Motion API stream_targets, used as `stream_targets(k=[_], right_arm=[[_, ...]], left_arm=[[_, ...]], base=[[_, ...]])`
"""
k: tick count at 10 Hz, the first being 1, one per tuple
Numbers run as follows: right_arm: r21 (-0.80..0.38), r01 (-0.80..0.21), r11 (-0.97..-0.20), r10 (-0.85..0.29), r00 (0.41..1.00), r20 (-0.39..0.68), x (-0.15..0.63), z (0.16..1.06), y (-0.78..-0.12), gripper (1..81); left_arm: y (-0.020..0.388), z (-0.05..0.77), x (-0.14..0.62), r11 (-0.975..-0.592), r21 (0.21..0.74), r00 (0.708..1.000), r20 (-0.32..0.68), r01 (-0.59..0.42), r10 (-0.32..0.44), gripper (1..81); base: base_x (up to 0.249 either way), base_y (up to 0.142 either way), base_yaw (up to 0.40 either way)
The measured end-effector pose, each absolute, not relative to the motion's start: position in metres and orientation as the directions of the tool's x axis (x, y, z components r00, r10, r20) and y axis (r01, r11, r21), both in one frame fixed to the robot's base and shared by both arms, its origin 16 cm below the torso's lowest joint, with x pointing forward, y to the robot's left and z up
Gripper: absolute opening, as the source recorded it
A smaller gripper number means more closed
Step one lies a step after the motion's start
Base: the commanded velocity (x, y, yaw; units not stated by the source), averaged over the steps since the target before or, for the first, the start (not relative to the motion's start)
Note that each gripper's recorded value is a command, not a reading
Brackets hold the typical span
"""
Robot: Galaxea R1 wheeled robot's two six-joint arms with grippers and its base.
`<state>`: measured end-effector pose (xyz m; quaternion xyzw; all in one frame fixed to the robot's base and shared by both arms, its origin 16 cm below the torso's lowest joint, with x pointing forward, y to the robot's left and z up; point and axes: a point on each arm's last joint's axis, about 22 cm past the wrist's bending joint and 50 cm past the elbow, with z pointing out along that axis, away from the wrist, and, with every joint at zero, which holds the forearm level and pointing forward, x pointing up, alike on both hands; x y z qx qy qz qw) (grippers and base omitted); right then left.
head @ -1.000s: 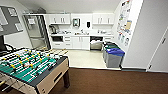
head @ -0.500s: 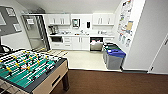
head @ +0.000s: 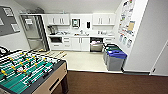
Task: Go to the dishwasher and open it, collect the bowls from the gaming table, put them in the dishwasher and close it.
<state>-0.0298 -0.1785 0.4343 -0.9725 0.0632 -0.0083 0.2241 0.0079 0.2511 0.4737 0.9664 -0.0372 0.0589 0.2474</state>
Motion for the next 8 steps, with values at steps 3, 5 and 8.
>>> stream_targets(k=[3, 5, 8], right_arm=[[-0.439, -0.119, -0.891, -0.126, 0.992, -0.013, -0.030, 0.434, -0.173, 1.0], [-0.437, -0.115, -0.892, -0.122, 0.992, -0.010, -0.029, 0.434, -0.173, 1.0], [-0.435, -0.109, -0.894, -0.117, 0.993, -0.008, -0.028, 0.433, -0.174, 1.0]], left_arm=[[0.242, 0.472, 0.008, -0.872, 0.479, 0.990, 0.133, -0.101, -0.042, 1.0], [0.246, 0.466, 0.008, -0.881, 0.461, 0.990, 0.132, -0.101, -0.044, 1.0], [0.245, 0.463, 0.009, -0.885, 0.454, 0.990, 0.132, -0.100, -0.045, 1.0]], base=[[0.143, 0.000, 0.000], [0.143, 0.000, 0.000], [0.147, 0.000, 0.000]])
